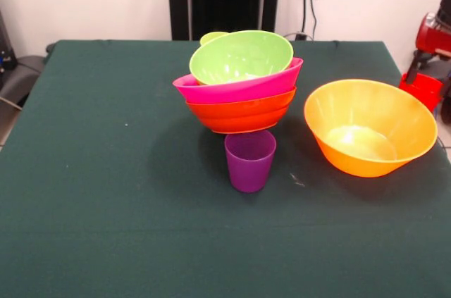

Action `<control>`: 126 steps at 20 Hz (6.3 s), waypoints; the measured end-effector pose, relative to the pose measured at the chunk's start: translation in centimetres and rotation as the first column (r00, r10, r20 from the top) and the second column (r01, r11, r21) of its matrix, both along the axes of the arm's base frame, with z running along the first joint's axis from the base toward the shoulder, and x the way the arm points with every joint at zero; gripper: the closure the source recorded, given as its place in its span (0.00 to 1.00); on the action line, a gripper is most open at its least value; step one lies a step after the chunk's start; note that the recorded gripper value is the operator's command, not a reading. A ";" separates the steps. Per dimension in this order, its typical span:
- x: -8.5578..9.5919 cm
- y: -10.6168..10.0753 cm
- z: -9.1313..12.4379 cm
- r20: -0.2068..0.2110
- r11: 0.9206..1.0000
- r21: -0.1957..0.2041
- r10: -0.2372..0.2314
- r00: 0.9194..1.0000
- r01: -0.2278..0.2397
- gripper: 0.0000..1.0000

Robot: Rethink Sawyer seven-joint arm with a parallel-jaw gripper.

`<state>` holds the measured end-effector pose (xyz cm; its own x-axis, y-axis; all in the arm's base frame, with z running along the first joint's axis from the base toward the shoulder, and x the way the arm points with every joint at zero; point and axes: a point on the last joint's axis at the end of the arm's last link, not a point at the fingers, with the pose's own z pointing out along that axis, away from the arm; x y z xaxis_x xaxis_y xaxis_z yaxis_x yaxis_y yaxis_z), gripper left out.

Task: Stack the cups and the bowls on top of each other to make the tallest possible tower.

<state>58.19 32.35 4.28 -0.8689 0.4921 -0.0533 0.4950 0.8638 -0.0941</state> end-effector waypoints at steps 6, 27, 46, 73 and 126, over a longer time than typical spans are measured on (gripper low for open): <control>0.0 -0.7 -2.6 0.031 1.000 -0.019 0.004 1.000 -0.003 0.00; 0.5 0.6 -1.2 0.079 1.000 -0.014 0.026 0.997 -0.025 0.00; 0.3 3.8 4.8 0.086 0.999 0.024 0.025 0.996 -0.027 0.00; -1.3 4.2 3.4 0.088 0.996 0.040 -0.079 0.993 0.076 0.00; -5.1 3.6 -7.3 0.083 0.997 -0.032 -0.070 0.994 0.073 0.00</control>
